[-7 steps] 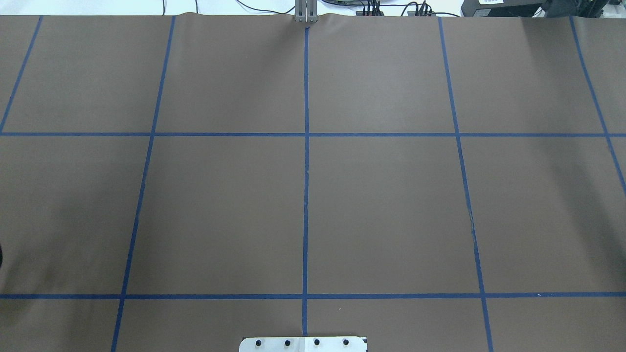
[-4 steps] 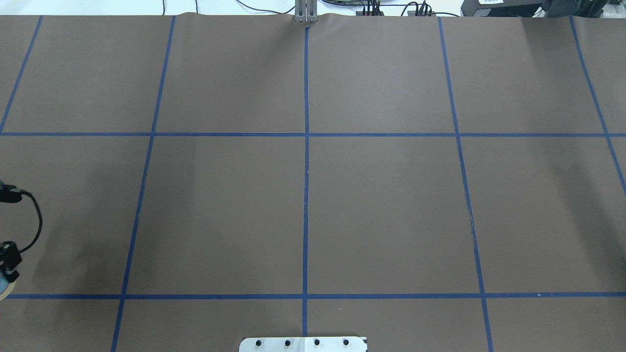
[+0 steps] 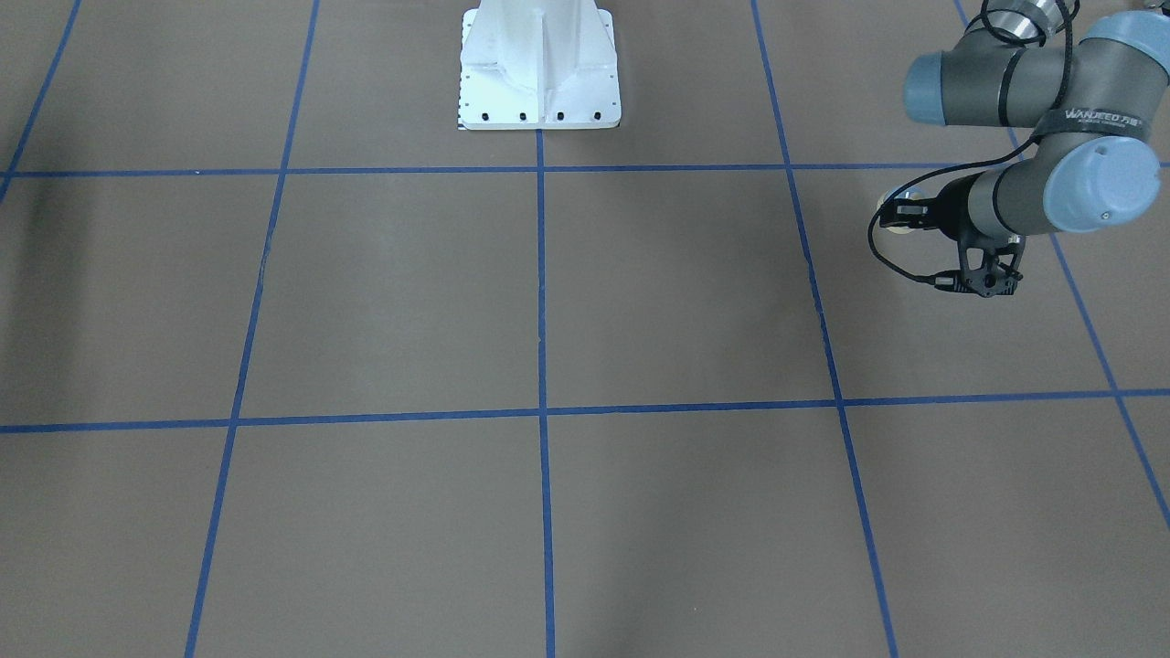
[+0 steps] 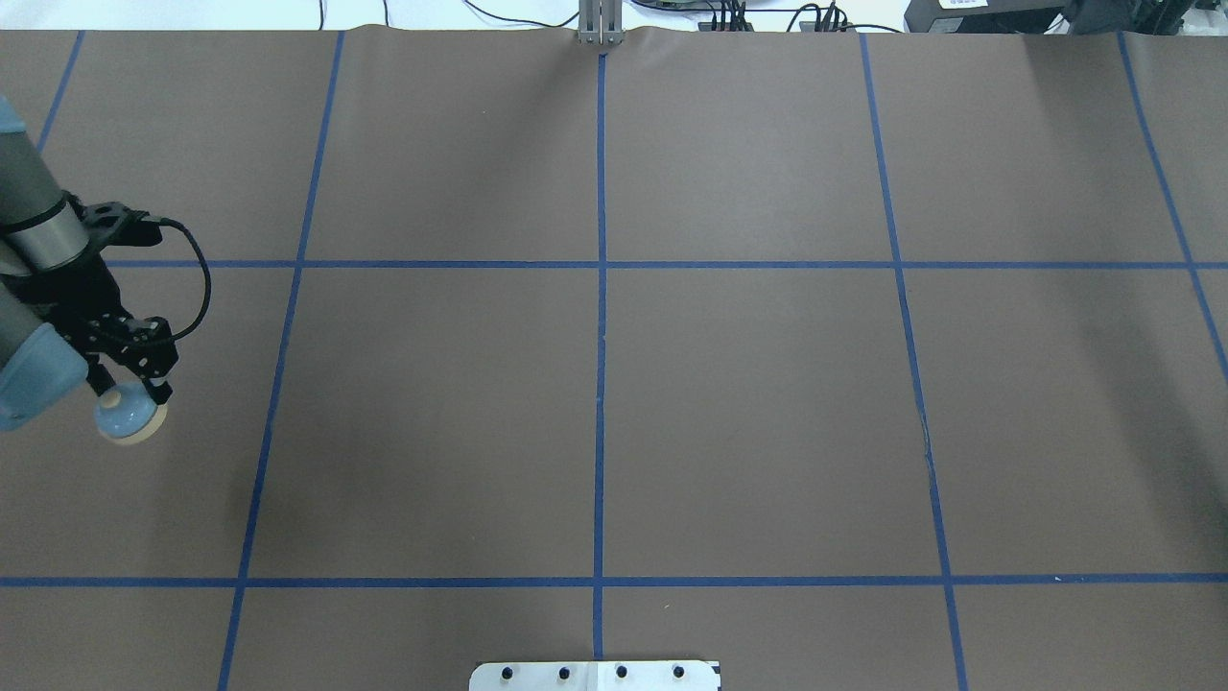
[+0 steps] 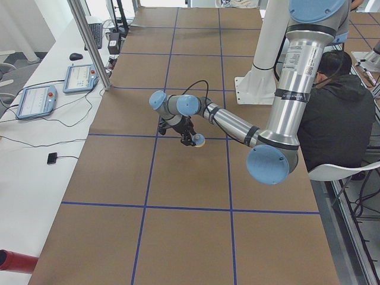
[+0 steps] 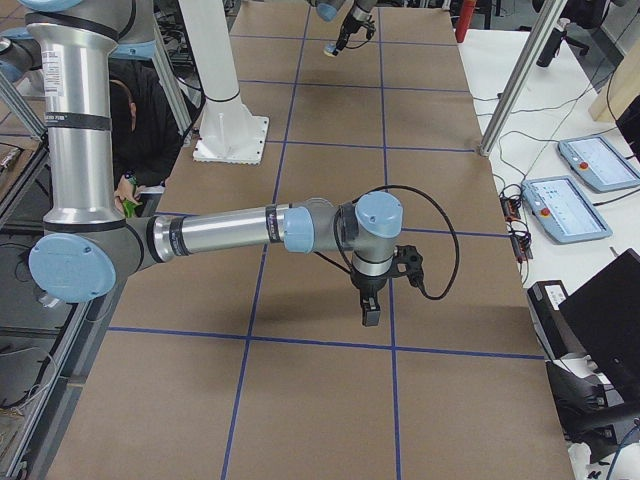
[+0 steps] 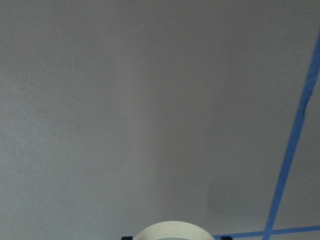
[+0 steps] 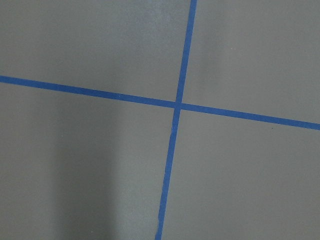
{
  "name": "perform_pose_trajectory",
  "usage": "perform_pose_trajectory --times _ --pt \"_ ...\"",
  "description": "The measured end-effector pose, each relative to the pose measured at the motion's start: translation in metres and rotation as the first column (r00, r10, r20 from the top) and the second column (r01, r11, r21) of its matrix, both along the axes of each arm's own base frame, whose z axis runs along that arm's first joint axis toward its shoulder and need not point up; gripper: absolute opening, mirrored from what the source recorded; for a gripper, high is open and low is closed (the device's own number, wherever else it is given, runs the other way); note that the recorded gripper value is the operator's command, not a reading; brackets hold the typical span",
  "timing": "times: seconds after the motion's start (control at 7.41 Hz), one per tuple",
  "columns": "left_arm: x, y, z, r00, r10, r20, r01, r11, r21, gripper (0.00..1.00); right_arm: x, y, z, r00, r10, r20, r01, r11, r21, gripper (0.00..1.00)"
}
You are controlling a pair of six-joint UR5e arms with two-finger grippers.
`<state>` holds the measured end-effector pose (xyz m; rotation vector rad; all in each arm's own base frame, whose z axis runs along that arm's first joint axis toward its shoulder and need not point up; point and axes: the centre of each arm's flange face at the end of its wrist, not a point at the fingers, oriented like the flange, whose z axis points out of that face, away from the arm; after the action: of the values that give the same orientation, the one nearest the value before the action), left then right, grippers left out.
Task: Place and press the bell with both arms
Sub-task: 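Carry the bell with the left gripper toward the table center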
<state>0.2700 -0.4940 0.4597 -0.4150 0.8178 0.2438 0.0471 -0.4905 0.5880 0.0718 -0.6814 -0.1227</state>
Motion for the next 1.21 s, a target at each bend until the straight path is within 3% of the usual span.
perform_pose_trajectory --times 0.67,1.21 --pt "0.092 -0.114 -0.155 0.994 -0.111 0.000 0.111 0.994 -0.020 0.25 0.000 -0.003 -0.005 1.000 0.000 0.000 0.000 1.000 0.011 1.00" --pt "0.230 -0.122 -0.255 0.980 -0.198 -0.019 0.197 0.979 -0.049 0.25 0.000 -0.003 -0.004 1.000 0.000 0.000 0.000 1.000 0.008 1.00"
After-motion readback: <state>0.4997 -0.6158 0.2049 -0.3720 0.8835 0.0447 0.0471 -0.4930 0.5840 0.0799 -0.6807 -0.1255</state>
